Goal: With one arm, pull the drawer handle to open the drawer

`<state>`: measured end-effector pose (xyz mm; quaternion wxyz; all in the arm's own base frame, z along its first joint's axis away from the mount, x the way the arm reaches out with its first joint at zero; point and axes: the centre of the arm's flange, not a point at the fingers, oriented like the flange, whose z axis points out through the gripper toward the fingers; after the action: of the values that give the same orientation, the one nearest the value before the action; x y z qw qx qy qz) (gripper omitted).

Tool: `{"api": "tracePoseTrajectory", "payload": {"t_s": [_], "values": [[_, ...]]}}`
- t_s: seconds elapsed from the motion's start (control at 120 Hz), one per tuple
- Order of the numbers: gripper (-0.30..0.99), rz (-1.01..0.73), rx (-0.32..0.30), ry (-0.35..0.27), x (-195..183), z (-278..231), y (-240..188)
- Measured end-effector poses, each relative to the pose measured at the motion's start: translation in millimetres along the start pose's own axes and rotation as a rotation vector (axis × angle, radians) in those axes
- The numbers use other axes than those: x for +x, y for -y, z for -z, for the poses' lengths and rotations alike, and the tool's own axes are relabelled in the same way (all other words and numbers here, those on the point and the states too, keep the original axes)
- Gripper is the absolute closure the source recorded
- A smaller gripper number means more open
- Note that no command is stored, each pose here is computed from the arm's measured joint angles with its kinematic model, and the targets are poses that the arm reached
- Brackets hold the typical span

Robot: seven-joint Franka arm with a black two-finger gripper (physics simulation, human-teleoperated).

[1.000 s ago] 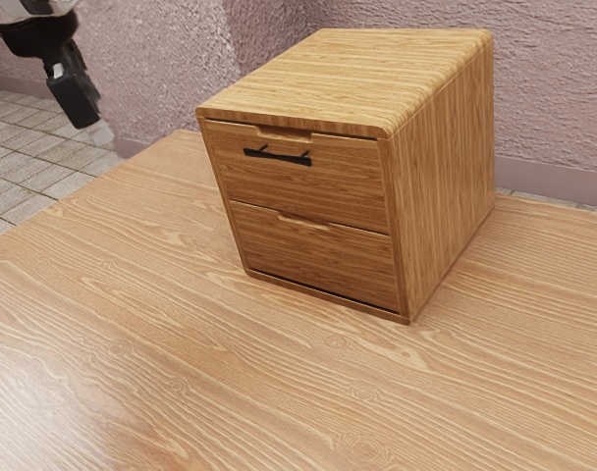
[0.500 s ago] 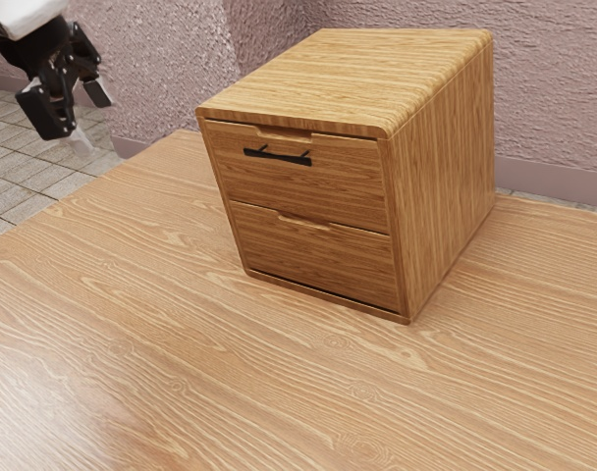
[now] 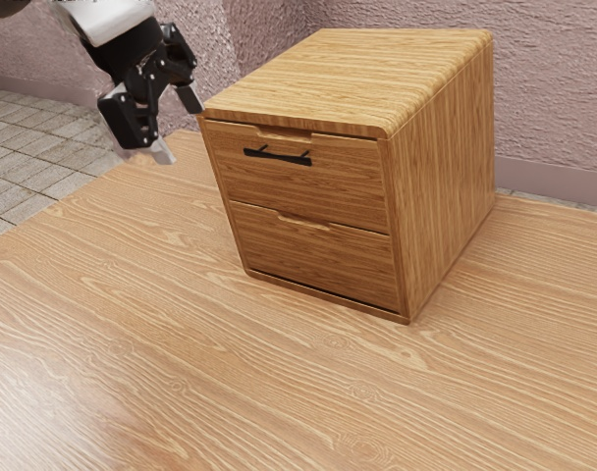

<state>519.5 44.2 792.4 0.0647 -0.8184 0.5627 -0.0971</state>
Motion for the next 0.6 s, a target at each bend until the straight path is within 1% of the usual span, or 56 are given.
{"api": "tracePoseTrajectory", "payload": {"t_s": [0.042, 0.075, 0.1, 0.133, 0.175, 0.2, 0.25, 0.3, 0.333, 0.417, 0.492, 0.6], "values": [[0.0, -0.048, 0.005, -0.018, 23.0, -1.1, -1.9], [0.0, -0.087, 0.026, -0.023, 40.8, 17.0, -21.0], [0.0, -0.115, 0.029, -0.016, 52.8, 23.8, -39.4], [0.0, -0.151, 0.021, 0.007, 67.1, 21.4, -72.0], [0.0, -0.224, -0.002, 0.019, 94.5, 7.1, -107.4], [0.0, -0.251, -0.015, 0.025, 103.7, -3.1, -120.0], [0.0, -0.284, -0.016, 0.024, 114.0, -12.4, -135.4], [0.0, -0.295, -0.019, 0.008, 118.8, -19.8, -137.1], [0.0, -0.284, -0.022, -0.004, 115.5, -24.4, -131.8], [0.0, -0.271, -0.047, -0.026, 113.9, -48.0, -113.2], [0.0, -0.273, -0.078, -0.032, 118.0, -76.8, -96.6], [0.0, -0.256, -0.069, -0.041, 109.5, -92.4, -81.6]]}}
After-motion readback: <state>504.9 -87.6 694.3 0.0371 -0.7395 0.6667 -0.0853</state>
